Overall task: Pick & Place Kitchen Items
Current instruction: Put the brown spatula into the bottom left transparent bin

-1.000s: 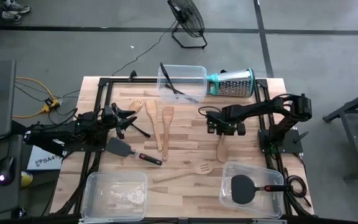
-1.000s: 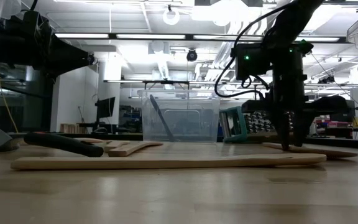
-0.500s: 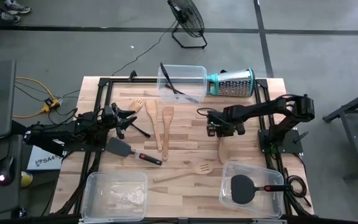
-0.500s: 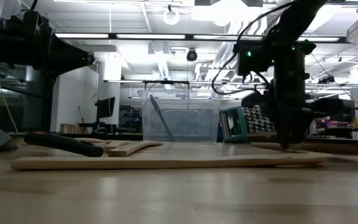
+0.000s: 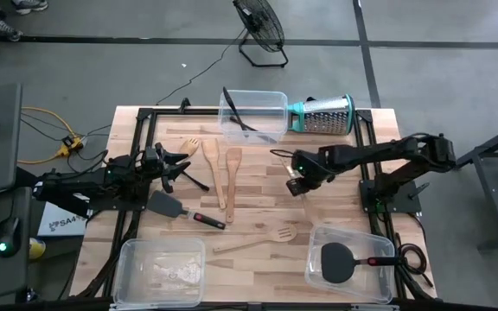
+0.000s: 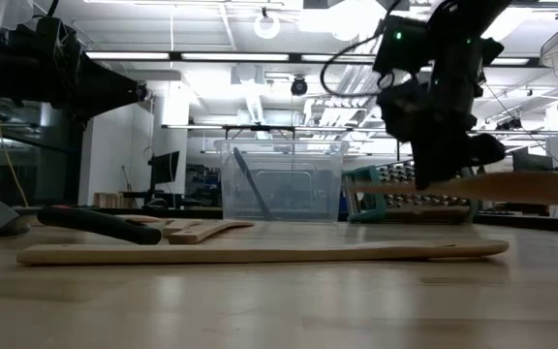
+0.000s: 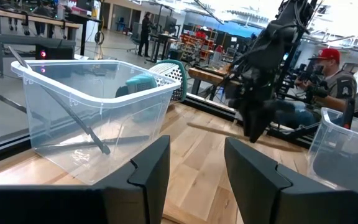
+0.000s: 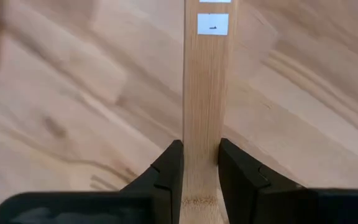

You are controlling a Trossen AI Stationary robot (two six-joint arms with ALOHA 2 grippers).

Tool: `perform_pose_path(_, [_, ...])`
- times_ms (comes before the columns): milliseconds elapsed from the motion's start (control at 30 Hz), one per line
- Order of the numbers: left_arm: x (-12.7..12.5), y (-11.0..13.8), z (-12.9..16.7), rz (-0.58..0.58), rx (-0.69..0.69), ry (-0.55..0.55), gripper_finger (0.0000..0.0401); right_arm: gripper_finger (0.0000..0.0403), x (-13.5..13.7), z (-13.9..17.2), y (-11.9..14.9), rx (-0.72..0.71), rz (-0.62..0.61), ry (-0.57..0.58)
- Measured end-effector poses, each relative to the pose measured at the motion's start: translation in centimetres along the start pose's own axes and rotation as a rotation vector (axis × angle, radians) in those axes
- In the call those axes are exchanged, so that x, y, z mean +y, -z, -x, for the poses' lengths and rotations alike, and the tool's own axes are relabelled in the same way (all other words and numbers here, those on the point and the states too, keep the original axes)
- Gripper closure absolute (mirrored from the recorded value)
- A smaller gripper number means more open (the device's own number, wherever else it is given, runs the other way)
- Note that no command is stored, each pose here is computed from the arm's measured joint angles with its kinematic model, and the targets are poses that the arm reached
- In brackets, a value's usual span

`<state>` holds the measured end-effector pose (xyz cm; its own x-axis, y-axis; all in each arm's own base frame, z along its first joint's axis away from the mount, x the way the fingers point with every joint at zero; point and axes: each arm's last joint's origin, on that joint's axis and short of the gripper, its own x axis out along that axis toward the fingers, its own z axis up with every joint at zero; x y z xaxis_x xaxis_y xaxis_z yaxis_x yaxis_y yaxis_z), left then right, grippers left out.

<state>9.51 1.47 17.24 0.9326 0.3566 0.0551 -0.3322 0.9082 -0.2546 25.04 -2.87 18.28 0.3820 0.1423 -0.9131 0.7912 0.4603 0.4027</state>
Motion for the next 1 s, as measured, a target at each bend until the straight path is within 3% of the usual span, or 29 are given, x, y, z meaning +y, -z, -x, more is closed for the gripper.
perform_pose_path(567, [0.0, 0.0, 0.0, 0.000, 0.000, 0.000, 0.0249, 0.0331, 2.0, 5.0, -0.2, -0.271, 0.482, -0.273])
perform_pose_path(767, [0.2, -0.1, 0.0, 0.058, -0.025, -0.062, 0.0249, 0.0331, 2.7, 6.0, -0.5, -0.368, 0.534, -0.353])
perform_pose_path(1000, [0.3, -0.2, 0.0, 0.048, -0.039, -0.114, 0.0249, 0.0331, 3.4, 6.8, -0.8, -0.451, 0.547, -0.415])
